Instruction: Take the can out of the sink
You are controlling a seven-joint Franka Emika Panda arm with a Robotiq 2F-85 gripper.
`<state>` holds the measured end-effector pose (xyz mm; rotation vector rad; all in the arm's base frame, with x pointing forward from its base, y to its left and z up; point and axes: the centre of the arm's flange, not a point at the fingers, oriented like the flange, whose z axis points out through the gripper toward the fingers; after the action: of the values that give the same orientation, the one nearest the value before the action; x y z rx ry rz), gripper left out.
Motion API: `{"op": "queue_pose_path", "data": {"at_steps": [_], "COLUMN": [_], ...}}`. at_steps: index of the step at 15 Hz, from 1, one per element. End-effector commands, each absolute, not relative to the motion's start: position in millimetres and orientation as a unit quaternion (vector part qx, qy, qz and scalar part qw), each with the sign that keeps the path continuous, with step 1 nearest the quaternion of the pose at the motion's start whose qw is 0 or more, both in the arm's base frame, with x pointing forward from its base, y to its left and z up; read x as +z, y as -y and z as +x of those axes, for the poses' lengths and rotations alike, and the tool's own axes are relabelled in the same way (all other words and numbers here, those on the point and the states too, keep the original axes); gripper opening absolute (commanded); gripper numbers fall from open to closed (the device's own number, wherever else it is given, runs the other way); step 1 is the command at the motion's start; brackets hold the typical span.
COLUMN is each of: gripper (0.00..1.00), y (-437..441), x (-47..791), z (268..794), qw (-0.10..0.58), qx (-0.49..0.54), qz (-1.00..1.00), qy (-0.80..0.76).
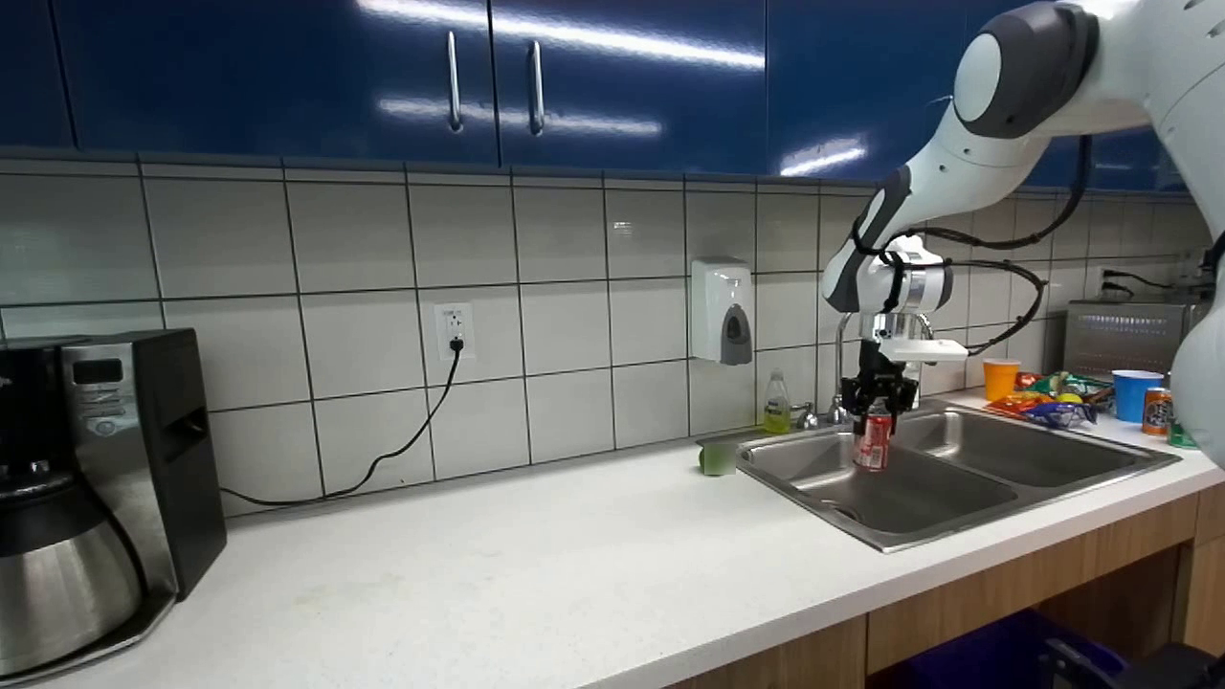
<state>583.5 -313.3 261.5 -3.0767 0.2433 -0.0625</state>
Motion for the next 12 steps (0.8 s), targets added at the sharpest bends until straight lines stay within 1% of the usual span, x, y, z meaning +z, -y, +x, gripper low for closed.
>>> {"op": "queue_pose_path", "data": {"at_steps": [1, 6, 12], "gripper": [0.38, 0.38, 0.38], "y": [297, 271, 218], "x": [290, 291, 282], "z": [549, 526, 506], "qw": [0.03, 0.033, 0.035], "qx": [-0.007, 0.01, 0.036], "qz": [-0.998, -0.999, -0.999], "qy": [-0.059, -0.036, 0.011]}}
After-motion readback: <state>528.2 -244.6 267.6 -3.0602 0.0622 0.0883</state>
